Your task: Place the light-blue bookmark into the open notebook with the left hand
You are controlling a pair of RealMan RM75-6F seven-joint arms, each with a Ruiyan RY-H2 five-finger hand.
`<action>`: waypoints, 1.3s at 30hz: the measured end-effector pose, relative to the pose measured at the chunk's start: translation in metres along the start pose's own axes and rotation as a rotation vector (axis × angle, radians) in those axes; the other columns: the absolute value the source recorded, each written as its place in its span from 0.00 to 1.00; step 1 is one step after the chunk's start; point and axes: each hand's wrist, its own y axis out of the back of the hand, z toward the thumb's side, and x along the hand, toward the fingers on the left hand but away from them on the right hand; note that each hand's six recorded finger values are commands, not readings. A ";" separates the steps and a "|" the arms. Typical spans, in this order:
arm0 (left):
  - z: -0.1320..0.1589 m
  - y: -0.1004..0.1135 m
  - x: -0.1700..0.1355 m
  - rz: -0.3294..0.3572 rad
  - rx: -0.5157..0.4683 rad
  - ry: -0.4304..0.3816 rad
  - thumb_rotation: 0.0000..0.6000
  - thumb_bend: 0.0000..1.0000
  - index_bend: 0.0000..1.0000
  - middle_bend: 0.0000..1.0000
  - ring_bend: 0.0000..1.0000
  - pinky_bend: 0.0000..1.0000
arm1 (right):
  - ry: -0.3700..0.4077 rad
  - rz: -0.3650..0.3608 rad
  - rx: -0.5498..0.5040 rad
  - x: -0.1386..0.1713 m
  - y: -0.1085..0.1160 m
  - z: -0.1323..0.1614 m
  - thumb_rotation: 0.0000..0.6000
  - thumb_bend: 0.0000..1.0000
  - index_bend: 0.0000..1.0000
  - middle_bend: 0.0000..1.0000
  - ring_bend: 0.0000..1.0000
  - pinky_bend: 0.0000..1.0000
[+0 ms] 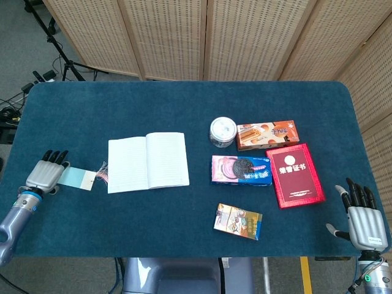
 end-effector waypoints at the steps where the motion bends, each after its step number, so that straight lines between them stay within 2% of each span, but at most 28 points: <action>1: 0.000 0.000 0.000 0.001 0.001 0.000 1.00 0.24 0.29 0.00 0.00 0.00 | 0.000 0.000 0.000 0.000 0.000 0.000 1.00 0.10 0.12 0.00 0.00 0.00; 23: 0.002 -0.002 0.004 0.025 0.024 0.015 1.00 0.25 0.29 0.00 0.00 0.00 | 0.003 -0.001 0.000 0.000 0.000 0.001 1.00 0.10 0.12 0.00 0.00 0.00; 39: 0.007 -0.008 0.005 0.015 0.034 0.005 1.00 0.25 0.29 0.00 0.00 0.00 | 0.007 -0.007 0.000 0.000 0.000 0.002 1.00 0.10 0.12 0.00 0.00 0.00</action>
